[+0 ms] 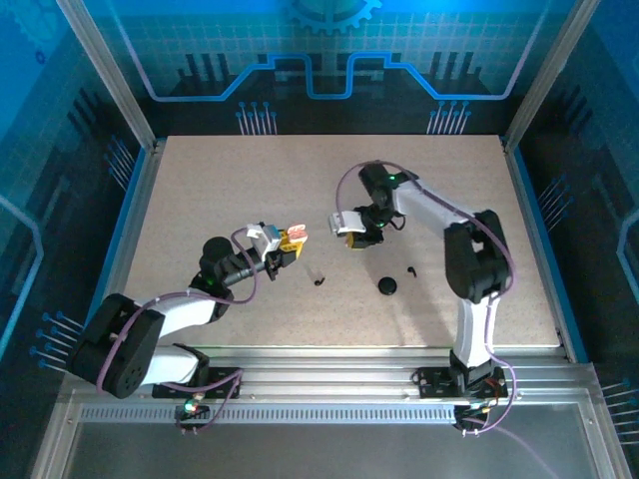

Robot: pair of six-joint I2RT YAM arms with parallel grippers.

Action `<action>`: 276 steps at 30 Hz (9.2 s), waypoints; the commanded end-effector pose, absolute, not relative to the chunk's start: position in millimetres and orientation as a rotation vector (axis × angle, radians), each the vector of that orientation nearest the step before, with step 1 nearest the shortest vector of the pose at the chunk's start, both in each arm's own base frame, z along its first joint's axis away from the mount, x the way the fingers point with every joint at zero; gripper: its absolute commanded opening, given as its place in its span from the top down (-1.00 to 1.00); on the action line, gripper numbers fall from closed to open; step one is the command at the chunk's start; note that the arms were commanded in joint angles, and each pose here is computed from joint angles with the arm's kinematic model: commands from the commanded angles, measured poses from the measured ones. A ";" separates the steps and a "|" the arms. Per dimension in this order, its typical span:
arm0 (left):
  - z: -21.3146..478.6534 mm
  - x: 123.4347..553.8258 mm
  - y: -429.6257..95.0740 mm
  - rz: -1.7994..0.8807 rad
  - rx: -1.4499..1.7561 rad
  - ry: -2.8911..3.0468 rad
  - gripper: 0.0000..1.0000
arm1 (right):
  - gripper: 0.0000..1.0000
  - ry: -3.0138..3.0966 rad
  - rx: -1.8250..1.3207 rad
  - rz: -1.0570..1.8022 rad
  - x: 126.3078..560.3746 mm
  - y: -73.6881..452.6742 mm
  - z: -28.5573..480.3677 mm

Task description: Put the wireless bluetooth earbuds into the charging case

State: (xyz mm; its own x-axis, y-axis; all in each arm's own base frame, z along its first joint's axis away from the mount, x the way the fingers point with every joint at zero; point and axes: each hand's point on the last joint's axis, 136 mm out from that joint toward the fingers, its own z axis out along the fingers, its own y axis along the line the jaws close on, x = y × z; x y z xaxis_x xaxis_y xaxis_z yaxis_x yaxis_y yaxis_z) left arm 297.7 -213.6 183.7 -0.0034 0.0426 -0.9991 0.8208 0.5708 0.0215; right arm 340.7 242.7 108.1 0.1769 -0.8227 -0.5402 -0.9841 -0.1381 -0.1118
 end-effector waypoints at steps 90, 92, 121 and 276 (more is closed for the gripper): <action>254.4 302.3 -298.0 -0.702 0.797 1.106 0.68 | 0.57 1.591 -0.618 1.121 293.2 280.9 256.8; 255.7 302.5 -297.5 -0.700 0.792 1.106 0.68 | 0.57 1.600 -0.617 1.117 293.0 280.4 254.4; 206.3 298.6 -259.1 -0.553 0.711 1.277 0.69 | 0.55 2.044 -0.370 1.040 285.8 236.0 200.6; 193.9 270.0 -227.1 -0.438 0.766 1.389 0.64 | 0.49 3.157 -0.153 0.130 273.3 228.2 10.5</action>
State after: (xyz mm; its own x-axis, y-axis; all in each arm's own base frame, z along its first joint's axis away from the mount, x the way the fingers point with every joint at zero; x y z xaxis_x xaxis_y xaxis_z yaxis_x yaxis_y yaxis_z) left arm 267.4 -222.9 186.0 0.1420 0.1686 -0.9754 0.6881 0.6916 0.2197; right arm 279.6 239.9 14.1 -0.9906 -0.1354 0.0203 -0.1325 0.9854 0.1070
